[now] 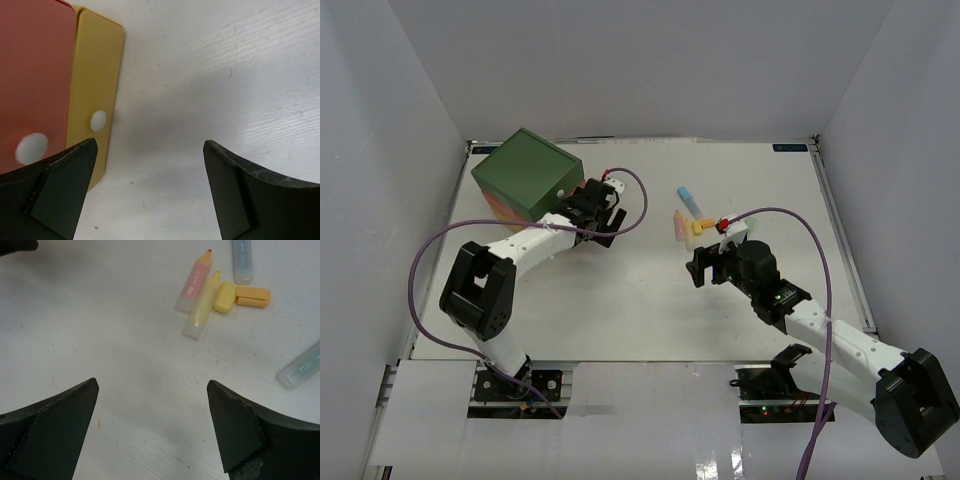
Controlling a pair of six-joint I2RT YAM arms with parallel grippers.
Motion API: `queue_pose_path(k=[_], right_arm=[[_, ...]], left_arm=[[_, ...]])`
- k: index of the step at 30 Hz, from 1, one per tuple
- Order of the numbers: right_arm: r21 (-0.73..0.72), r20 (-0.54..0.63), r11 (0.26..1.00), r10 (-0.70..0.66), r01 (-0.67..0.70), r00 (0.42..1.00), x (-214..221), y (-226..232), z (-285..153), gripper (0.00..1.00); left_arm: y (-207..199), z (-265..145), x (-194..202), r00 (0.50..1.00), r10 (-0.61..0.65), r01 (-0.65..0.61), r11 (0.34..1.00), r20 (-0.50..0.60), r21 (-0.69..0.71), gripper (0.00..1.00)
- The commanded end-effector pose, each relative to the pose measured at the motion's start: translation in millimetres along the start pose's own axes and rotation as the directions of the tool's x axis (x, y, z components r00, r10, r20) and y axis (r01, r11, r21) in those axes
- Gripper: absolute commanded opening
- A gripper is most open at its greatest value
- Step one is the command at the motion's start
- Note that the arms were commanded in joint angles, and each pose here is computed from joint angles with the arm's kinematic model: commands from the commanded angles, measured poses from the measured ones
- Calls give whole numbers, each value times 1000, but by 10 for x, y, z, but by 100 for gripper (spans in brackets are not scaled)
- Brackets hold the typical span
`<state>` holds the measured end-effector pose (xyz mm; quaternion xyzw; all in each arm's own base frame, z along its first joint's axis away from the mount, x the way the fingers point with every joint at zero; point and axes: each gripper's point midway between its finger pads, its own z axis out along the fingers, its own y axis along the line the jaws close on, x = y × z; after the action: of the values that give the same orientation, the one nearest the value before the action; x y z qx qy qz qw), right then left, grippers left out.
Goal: Sort the stationery into containers
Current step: Open the drawer in the storage box.
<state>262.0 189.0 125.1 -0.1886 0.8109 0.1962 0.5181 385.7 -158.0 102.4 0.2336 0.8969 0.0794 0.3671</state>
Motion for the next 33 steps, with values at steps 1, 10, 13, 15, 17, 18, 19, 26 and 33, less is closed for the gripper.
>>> queue_pose_path(k=[1,10,13,15,17,18,19,26,33], right_arm=[[-20,53,1000,1,0,999,-126,30,-23,96],[-35,45,999,2,0,999,-112,56,-9,95],[-43,39,999,5,-3,999,-101,72,-4,96],[-45,40,999,7,-5,999,-112,75,0,95],[-47,37,999,5,-3,999,-106,81,6,95],[-44,36,999,5,-4,999,-106,74,11,96],[-49,34,999,6,-5,999,-100,84,15,95],[-57,27,998,13,-11,1000,-70,96,24,96],[-63,22,998,16,-14,1000,-47,105,35,96]], left_arm=[[79,71,165,998,24,-28,998,-58,-56,98],[221,304,333,990,42,-67,979,-134,-192,98],[264,344,355,988,52,-84,971,-143,-224,98],[279,358,331,989,53,-85,968,-139,-235,98],[290,359,309,990,51,-82,967,-134,-242,98],[290,356,298,990,50,-80,967,-131,-241,98],[295,346,272,992,42,-71,967,-121,-243,98],[252,369,218,994,38,-59,973,-100,-221,98],[209,412,146,995,40,-57,978,-87,-198,98]])
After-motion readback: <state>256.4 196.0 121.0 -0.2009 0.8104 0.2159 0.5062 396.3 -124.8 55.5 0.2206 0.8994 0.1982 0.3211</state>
